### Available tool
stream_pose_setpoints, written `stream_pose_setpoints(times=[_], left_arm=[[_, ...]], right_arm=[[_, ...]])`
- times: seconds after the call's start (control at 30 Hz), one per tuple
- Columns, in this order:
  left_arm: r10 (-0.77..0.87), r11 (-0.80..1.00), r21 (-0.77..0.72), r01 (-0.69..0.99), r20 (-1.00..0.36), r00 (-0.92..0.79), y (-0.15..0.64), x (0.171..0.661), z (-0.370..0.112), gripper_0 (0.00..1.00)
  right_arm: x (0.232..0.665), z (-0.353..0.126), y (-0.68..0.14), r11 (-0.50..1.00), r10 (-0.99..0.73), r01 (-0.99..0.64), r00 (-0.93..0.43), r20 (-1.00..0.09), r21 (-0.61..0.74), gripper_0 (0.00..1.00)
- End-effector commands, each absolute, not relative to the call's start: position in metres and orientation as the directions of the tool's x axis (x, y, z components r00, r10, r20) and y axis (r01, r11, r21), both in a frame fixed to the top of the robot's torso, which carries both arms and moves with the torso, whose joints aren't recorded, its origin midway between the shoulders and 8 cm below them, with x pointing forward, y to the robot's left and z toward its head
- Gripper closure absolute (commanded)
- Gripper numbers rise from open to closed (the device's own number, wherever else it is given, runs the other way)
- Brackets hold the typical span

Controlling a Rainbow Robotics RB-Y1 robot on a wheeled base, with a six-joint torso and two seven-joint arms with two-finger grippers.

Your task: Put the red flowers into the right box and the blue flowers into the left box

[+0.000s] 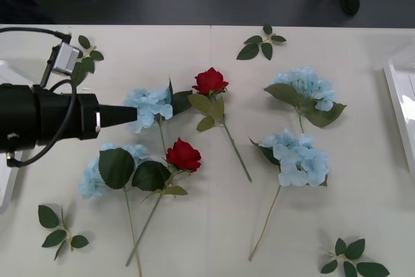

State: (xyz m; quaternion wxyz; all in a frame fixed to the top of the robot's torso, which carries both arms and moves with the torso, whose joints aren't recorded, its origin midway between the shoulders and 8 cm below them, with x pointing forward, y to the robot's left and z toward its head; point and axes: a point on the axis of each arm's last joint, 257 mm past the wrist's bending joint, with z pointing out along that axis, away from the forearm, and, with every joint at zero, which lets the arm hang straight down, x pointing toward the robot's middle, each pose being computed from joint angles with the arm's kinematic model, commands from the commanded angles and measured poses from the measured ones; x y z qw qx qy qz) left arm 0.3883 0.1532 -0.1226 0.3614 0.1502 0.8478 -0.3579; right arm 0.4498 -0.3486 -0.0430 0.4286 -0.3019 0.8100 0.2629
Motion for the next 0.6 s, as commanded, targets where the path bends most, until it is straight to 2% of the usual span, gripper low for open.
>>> stream_pose_setpoints(times=[0.03, 0.33, 0.6], left_arm=[[-0.076, 0.765, -0.526, 0.373, -0.648, -0.758, 0.153, 0.372, -0.139, 0.00], [-0.202, 0.873, -0.482, 0.074, -0.497, -0.844, 0.179, 0.359, -0.198, 0.00], [-0.207, 0.939, -0.337, -0.061, -0.417, -0.885, 0.213, 0.342, -0.234, 0.00]], right_arm=[[0.457, -0.041, -0.385, 0.783, -0.268, -0.604, -0.546, -0.794, 0.151, 1.00], [0.464, -0.085, -0.490, 0.962, -0.117, -0.248, -0.742, -0.660, 0.109, 1.00], [0.451, -0.107, -0.577, 1.000, 0.019, 0.014, -0.803, -0.596, 0.014, 1.00]])
